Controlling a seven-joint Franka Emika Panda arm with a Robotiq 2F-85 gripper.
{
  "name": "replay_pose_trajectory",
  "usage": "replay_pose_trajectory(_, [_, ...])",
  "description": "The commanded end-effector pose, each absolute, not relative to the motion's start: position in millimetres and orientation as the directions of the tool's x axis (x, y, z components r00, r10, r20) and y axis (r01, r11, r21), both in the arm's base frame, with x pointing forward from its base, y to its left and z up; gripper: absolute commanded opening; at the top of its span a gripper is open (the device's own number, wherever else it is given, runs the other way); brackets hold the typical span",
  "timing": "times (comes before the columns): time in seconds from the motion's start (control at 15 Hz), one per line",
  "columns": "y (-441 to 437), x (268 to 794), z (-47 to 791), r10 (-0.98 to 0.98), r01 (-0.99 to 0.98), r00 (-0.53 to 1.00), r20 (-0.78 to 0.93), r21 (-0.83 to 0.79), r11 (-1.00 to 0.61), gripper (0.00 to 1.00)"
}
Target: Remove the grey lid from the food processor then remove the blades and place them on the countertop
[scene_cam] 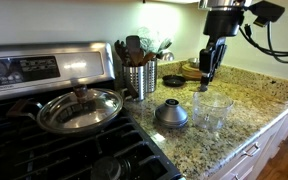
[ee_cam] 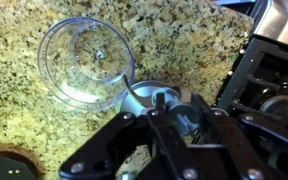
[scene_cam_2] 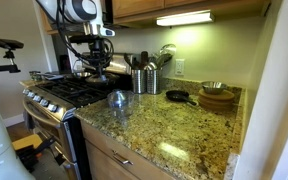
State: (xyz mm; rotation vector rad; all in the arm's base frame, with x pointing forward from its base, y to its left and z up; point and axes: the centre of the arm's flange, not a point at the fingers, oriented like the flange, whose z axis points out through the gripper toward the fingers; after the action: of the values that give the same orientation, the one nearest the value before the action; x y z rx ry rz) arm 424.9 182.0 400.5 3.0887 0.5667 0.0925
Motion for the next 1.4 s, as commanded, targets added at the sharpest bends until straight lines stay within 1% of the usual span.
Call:
replay_pose_trajectory(0.0, [195,419,383,0.384,0.384,0.922,0.050,-0.001,-0.923,0.13])
replay_pose_trajectory(0.8, [210,434,283,0.413,0.414,0.910,0.030,-0.055,-0.909,0.13])
replay_pose_trajectory(1.33, [209,430,243,0.428,0.425,0.904,-0.009,-0.104,-0.899,0.13])
